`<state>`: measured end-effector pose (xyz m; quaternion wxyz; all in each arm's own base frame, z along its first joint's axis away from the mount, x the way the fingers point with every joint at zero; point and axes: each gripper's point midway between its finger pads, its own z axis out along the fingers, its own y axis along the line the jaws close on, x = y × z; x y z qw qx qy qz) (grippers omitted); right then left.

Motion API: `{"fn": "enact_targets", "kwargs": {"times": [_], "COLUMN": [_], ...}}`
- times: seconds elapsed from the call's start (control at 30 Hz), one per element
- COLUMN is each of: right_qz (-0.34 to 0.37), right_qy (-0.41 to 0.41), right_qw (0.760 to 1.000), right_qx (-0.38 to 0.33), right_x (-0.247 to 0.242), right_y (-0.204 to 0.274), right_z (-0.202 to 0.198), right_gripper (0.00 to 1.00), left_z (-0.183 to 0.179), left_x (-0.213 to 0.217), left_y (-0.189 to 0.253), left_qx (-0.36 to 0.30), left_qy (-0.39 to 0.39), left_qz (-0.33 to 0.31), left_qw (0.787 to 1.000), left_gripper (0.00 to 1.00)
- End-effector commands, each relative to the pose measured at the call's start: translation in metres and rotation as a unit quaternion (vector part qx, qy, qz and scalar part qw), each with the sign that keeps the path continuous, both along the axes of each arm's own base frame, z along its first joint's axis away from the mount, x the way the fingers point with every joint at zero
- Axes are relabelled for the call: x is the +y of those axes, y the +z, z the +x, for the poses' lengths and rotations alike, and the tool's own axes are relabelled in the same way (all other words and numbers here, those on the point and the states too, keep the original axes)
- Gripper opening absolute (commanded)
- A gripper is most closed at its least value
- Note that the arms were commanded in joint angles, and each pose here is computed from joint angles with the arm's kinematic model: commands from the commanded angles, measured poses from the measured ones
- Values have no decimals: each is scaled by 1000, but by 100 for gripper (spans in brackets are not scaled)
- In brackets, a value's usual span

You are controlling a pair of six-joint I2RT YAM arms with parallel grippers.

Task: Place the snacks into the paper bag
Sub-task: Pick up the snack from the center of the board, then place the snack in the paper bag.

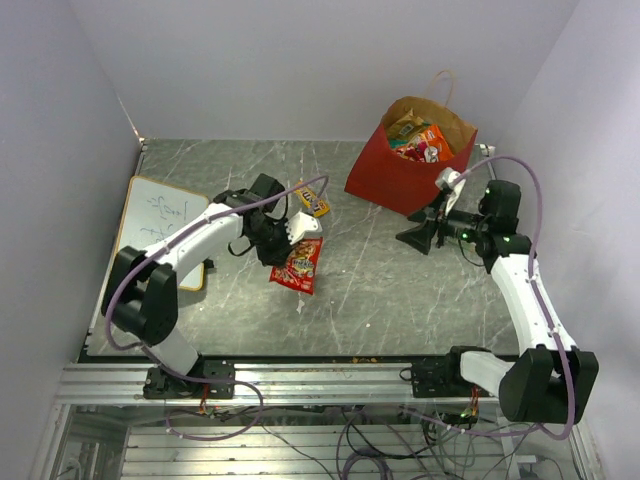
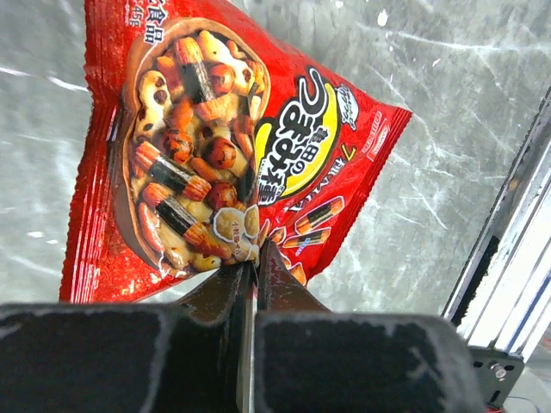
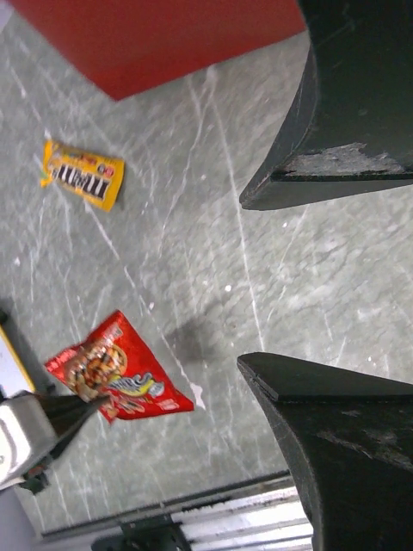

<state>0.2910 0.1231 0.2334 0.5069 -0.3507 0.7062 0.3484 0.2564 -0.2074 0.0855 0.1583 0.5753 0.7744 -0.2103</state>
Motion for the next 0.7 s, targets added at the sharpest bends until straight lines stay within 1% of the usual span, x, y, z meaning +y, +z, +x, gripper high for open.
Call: {"fn": "enact_targets", "kwargs": {"times": [0.0,0.1,0.23,0.43,0.67], "right_qz": [-4,-3,28,47,83], "right_qy": [51,80,116,154,167], "right_qw": [998,996,992,986,982], "right_qx": [-25,-34,-35,-39,17], "right_x": [28,51,80,127,164], "right_y": [8,15,32,51,55], "right_z": [-3,-3,0,6,13], "right_gripper": [67,67,67,70,72], "left_z": [10,12,13,9,2], "left_x": [-2,-5,-10,-21,-29], "left_y": [49,72,103,138,160], "left_qx": [-69,-101,-144,-186,-224], "left_qy": [-35,-48,-59,-77,-90], "left_qz": [-27,-45,-74,-119,-154], "left_qw": [997,993,985,972,958], "left_gripper": [7,7,7,7,7]}}
